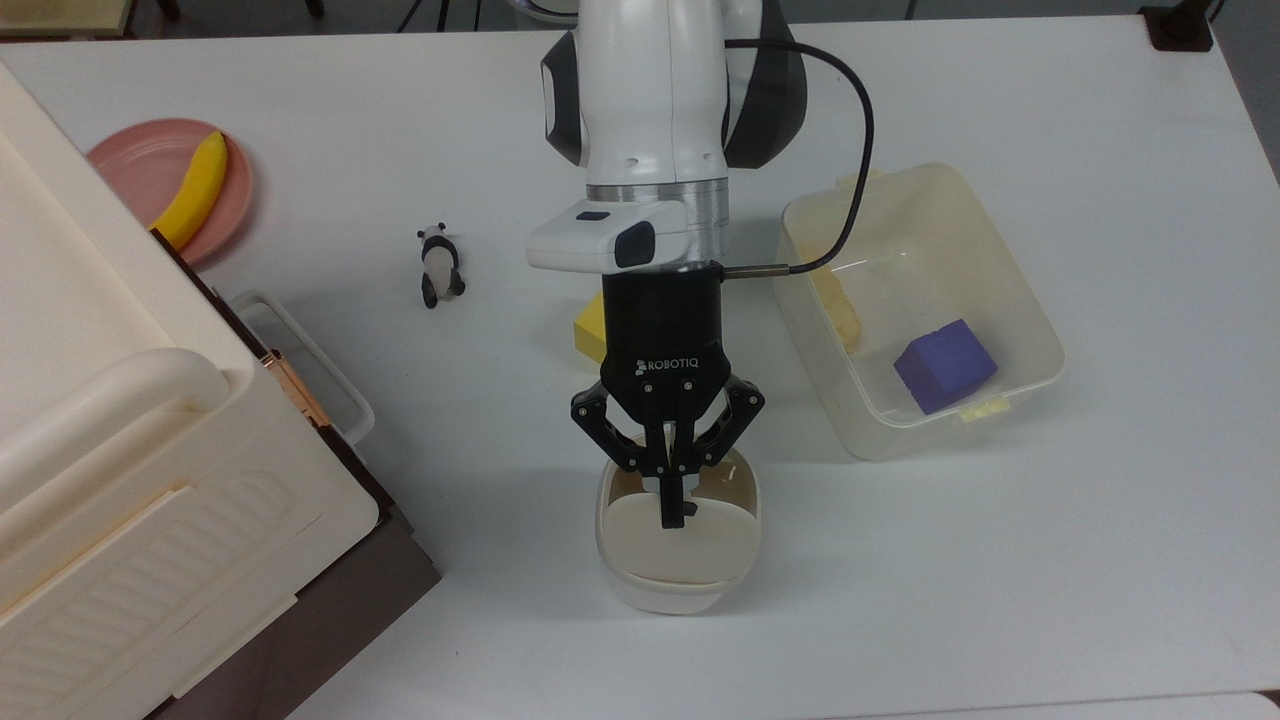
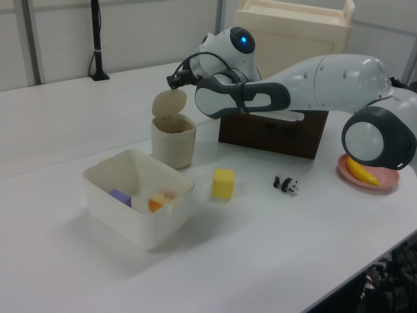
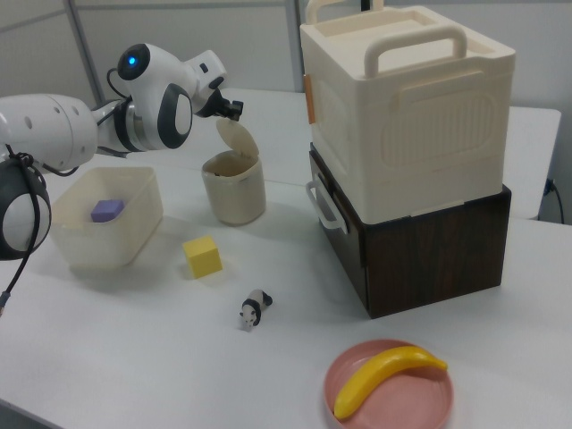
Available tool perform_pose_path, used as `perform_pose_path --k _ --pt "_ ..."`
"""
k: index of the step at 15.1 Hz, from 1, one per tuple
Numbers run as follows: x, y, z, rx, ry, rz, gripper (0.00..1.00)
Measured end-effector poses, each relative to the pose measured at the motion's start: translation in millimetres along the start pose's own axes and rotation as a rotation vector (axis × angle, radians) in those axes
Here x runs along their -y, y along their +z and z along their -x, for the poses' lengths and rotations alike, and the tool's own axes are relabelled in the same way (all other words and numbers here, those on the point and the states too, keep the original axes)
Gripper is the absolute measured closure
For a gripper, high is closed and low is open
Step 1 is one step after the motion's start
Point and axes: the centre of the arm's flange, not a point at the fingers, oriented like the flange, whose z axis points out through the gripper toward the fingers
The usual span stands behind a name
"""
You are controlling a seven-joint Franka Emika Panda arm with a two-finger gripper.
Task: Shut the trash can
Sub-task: 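Push the open lid down over the can opening with the gripper, then press the lid flat onto the can rim with the gripper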
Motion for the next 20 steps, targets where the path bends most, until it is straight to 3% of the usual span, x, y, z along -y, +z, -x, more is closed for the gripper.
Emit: perform_pose_path --k 7,20 --pt "-1 2 2 0.002 -0.024 0.010 0.99" --pt "8 -2 26 0.058 -0.081 0.015 0.99"
